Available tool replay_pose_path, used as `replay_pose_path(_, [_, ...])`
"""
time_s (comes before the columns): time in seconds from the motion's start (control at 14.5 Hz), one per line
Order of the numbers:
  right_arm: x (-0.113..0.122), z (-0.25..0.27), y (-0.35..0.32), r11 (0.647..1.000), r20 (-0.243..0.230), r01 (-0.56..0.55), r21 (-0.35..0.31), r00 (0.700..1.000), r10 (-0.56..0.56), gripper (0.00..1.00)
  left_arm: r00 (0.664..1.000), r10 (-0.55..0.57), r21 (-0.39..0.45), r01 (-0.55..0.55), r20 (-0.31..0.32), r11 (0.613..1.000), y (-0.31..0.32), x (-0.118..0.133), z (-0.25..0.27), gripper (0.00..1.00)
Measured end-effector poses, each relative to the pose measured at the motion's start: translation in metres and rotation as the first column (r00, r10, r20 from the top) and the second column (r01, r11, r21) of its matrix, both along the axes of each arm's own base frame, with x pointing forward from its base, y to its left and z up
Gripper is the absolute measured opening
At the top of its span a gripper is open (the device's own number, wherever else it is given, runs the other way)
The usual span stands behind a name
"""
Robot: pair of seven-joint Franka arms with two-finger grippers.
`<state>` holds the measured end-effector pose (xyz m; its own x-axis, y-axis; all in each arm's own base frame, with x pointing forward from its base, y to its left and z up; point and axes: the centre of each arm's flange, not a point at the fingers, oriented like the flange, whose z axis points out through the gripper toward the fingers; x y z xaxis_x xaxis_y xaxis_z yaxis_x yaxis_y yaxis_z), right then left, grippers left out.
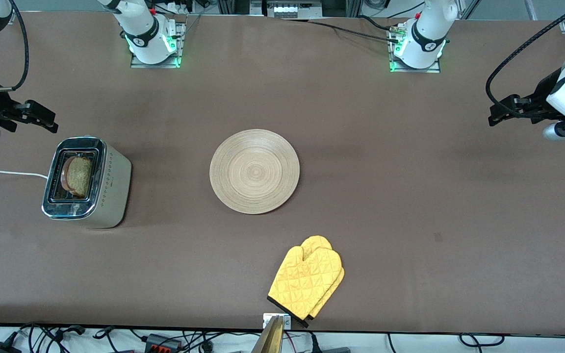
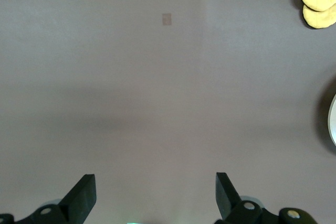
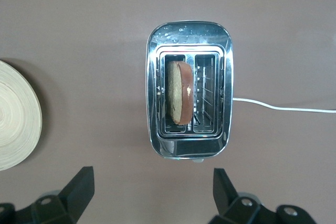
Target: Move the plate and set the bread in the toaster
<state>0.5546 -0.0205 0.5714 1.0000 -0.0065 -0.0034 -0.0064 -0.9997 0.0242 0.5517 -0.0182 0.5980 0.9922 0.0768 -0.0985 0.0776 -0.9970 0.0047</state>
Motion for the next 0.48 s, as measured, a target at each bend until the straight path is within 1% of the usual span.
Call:
replay_pose_path(0.34, [-0.004,-0.0007,-0.0008,1.0,-0.026,0.002,0.001,1.0,-0.002,1.0,1.0,0.0,0.0,0.0,0.0,1.0,0.0001,0.0,0.0,1.0])
replay_pose_path(0.48, [-0.0046,-0.0003,-0.0006,1.0,-0.028,0.002,0.001,1.0,-0.002,1.0,1.0,0.0,0.0,0.0,0.0,1.0,0.0001,0.0,0.0,1.0])
